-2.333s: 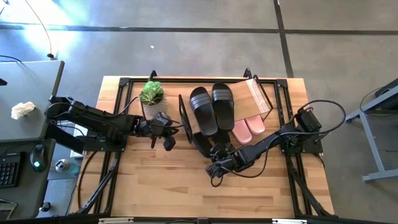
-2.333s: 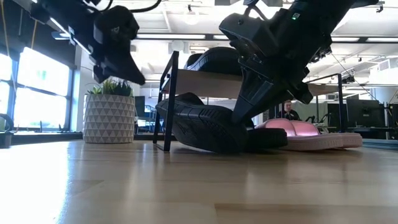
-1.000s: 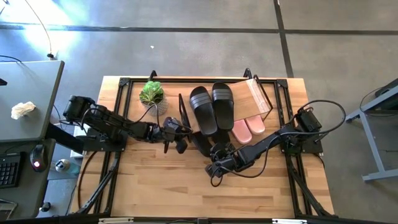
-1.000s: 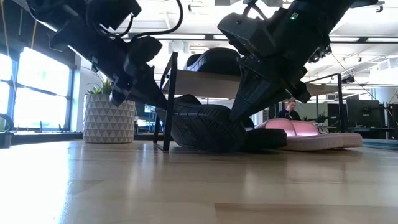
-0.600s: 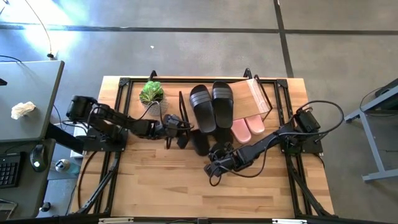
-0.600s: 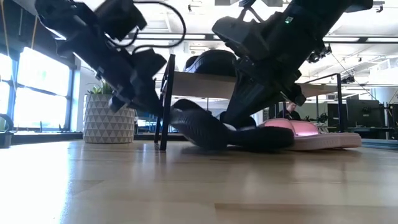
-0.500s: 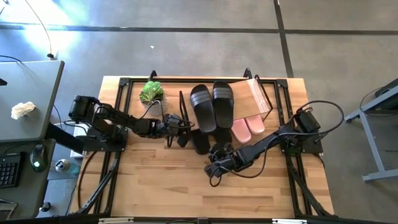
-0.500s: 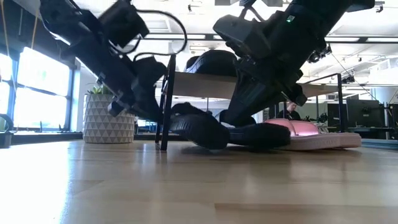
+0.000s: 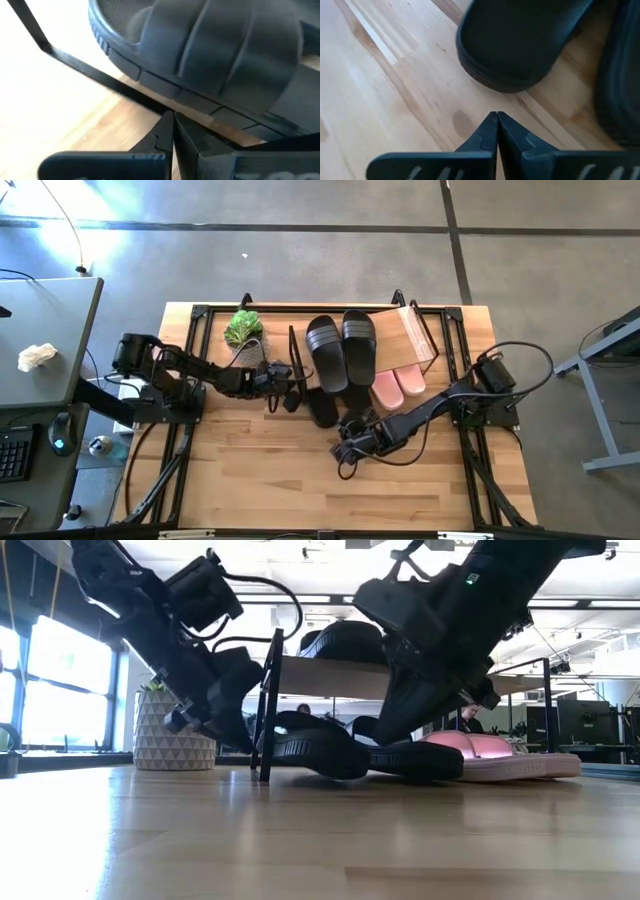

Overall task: Pick and place slides into the shelf
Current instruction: Put the black slipper under the shelf

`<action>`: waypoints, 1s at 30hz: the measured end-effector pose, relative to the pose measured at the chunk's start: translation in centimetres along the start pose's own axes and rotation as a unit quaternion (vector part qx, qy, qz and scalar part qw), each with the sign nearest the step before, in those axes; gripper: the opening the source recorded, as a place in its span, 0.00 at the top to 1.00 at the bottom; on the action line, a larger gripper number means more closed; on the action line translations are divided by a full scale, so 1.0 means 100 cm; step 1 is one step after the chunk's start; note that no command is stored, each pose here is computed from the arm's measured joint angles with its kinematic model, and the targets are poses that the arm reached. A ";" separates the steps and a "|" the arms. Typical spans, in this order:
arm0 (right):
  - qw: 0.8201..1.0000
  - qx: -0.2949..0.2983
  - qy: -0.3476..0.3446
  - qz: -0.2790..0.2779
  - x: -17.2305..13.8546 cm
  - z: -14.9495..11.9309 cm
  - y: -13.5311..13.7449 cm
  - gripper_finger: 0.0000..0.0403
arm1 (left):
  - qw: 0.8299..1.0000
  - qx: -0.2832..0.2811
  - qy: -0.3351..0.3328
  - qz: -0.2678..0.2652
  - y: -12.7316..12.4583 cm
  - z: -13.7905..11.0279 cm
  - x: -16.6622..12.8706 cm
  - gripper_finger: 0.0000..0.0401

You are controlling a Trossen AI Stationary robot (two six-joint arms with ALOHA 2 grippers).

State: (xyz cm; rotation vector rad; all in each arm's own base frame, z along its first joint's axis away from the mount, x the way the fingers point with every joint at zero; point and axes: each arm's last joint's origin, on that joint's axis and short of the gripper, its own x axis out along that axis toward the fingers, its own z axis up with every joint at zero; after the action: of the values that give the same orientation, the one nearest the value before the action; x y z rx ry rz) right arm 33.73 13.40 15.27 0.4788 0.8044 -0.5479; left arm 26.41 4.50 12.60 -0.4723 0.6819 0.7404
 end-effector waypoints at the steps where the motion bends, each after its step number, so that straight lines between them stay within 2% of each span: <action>1: 1.000 -0.005 0.002 -0.004 -0.002 -0.001 -0.001 1.00 | 1.000 0.000 0.002 0.002 0.001 0.000 0.000 1.00; 5: 0.999 -0.027 0.012 -0.017 -0.016 -0.002 -0.004 1.00 | 1.000 -0.005 0.010 0.010 0.006 0.001 0.002 1.00; 9: 0.998 -0.046 0.019 -0.036 -0.036 -0.006 -0.009 1.00 | 1.000 -0.005 0.021 -0.006 0.006 0.003 0.001 1.00; 14: 0.998 -0.055 0.035 0.011 -0.057 -0.015 -0.003 1.00 | 0.999 -0.009 0.021 -0.026 0.005 0.005 -0.003 1.00; 18: 0.992 0.023 0.017 0.124 -0.059 -0.046 -0.013 1.00 | 0.999 -0.003 0.030 -0.020 0.006 0.004 -0.004 1.00; 20: 0.987 0.077 -0.009 0.142 -0.062 -0.061 -0.027 1.00 | 0.999 -0.003 0.030 -0.021 0.006 0.004 -0.005 1.00; 23: 0.984 0.127 -0.044 0.116 -0.067 -0.074 -0.048 1.00 | 0.999 -0.002 0.039 -0.027 0.006 0.004 -0.006 1.00; 30: 0.990 0.128 -0.055 0.020 -0.063 -0.062 -0.070 1.00 | 0.998 0.003 0.054 -0.023 0.008 0.002 -0.007 1.00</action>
State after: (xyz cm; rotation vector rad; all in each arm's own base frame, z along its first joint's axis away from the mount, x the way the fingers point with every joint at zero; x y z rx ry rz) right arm 22.44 13.46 15.08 0.6934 0.6193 -0.6398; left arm 25.51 4.82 13.13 -0.5227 0.7711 0.6726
